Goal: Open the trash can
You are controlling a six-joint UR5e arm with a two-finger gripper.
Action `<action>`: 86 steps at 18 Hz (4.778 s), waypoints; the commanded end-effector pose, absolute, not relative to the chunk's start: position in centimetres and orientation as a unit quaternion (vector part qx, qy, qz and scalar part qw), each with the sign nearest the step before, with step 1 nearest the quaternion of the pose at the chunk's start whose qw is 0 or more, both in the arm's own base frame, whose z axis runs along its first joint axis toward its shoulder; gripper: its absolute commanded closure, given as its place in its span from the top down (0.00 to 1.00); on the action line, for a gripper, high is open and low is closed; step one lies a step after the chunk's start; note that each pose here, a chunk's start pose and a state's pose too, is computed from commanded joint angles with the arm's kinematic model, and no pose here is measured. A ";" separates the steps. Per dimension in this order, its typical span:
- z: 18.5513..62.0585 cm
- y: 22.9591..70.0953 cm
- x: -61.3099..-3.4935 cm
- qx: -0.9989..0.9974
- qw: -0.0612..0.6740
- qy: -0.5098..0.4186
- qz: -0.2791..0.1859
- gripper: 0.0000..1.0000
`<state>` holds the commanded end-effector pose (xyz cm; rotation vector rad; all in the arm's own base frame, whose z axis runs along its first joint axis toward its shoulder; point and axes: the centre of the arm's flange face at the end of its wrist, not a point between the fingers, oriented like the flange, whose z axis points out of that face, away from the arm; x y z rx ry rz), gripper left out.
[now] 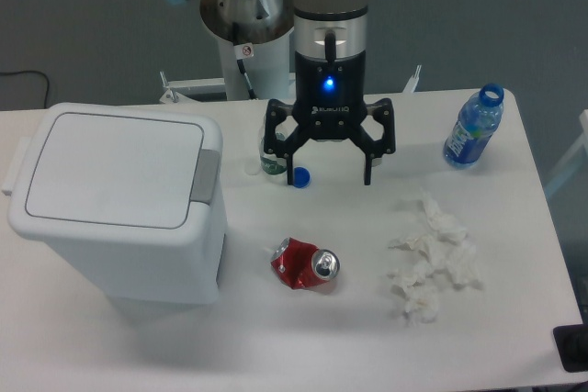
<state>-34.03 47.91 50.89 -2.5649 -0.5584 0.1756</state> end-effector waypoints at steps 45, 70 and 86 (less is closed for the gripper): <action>48.8 49.4 -28.7 -0.939 0.250 -0.235 0.002 1.00; 49.4 49.3 -29.5 -0.936 0.258 -0.238 0.000 1.00; 51.2 45.9 -36.0 -0.964 0.210 -0.085 0.141 1.00</action>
